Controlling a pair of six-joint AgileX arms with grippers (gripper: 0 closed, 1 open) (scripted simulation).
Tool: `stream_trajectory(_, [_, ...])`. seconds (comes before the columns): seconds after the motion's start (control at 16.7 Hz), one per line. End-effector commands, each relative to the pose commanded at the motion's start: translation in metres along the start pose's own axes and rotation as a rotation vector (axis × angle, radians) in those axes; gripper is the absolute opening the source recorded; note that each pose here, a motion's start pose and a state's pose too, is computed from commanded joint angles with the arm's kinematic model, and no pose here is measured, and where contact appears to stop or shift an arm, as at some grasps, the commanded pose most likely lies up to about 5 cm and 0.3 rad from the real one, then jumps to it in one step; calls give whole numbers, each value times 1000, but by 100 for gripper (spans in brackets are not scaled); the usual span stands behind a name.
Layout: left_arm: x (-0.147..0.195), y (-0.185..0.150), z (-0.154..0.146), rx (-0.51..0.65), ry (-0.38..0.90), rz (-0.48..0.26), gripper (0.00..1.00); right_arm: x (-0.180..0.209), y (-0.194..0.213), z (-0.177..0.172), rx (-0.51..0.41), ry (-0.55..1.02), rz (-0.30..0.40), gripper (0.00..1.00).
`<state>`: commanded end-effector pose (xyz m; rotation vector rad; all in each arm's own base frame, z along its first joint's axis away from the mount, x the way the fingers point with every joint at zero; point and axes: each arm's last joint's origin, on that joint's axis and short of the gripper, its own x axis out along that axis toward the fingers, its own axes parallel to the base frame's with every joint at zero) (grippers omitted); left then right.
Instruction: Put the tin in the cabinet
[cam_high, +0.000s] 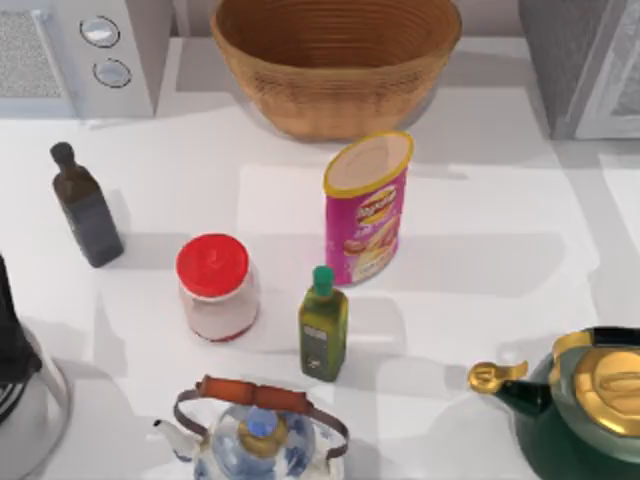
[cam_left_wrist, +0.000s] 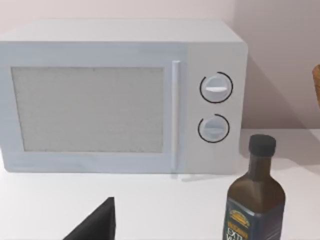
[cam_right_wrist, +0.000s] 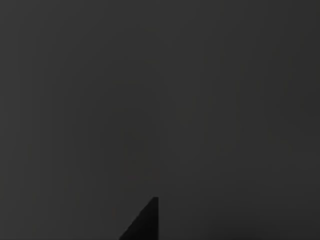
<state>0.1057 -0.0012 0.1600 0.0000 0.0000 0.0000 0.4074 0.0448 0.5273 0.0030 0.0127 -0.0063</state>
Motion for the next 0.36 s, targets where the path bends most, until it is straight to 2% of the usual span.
stream_trajectory(0.36, [0,0,0,0,0,0,100,0,0,0,0,0,0,100])
